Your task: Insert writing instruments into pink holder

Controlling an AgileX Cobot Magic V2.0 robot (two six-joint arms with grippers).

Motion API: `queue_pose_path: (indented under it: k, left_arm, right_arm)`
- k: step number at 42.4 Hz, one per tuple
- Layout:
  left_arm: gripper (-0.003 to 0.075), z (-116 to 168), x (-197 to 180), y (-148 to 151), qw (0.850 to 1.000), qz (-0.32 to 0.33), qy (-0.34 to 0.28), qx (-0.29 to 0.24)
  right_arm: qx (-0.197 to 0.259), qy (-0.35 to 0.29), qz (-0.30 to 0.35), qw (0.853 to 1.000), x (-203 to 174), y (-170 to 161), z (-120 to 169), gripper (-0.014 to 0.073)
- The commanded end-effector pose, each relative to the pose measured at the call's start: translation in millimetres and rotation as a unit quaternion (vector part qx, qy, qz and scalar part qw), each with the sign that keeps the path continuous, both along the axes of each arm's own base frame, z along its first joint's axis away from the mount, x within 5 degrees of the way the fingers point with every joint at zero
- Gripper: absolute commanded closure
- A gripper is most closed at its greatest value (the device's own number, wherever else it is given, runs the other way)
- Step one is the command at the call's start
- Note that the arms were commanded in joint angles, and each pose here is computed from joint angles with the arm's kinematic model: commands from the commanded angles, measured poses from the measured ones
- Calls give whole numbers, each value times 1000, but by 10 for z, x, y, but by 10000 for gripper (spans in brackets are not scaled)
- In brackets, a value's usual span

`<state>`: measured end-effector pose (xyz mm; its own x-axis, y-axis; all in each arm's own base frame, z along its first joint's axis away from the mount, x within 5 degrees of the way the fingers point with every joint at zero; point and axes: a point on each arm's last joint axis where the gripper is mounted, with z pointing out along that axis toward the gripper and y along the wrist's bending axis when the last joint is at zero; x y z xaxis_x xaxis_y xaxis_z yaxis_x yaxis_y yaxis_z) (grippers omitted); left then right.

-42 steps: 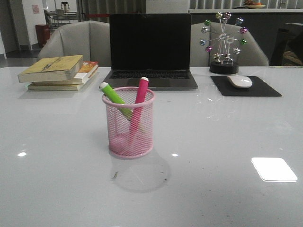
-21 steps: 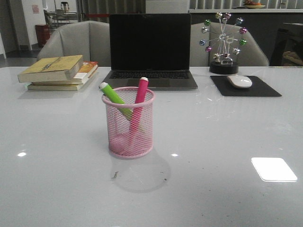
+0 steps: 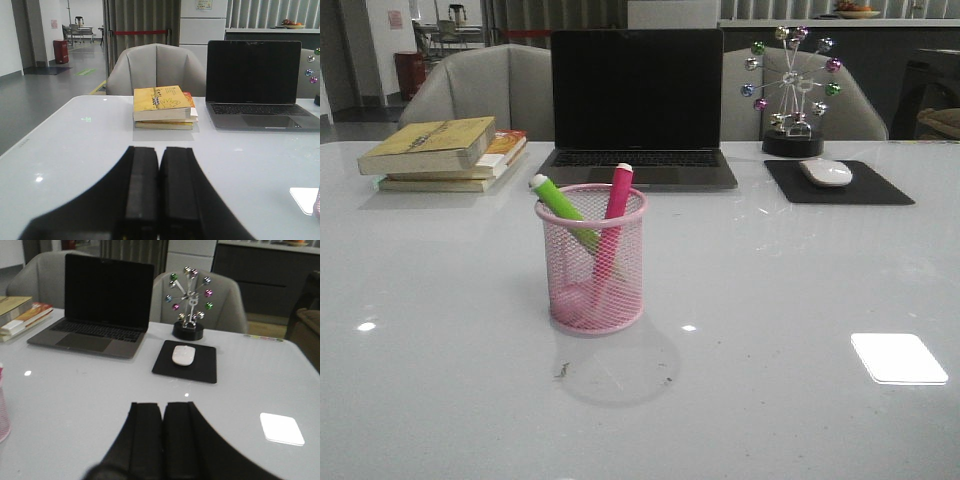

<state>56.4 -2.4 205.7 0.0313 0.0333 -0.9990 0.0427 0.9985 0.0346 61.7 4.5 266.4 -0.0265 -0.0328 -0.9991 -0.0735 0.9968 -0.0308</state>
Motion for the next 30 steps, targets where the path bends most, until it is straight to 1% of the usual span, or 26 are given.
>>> queue_pose_path:
  k: [1,10,14,27,30]
  left_arm:
    - [620,85,-23,-3,999,-4,-51,-8]
    - [620,85,-23,-3,999,-4,-51,-8]
    - [620,85,-23,-3,999,-4,-51,-8]
    - [620,84,-21,-4,999,-4,-50,-8]
    - [620,84,-21,-4,999,-4,-50,-8]
  right_arm:
    - [15,-81,-25,996,-85,-33,12,538]
    - [26,-88,-33,995,-99,-43,-364,538]
    - [26,-110,-35,993,-86,-48,-497,538]
    - [26,-101,-35,994,-85,-47,-503,538]
    - [34,-101,-34,994,-85,-47,-503,538]
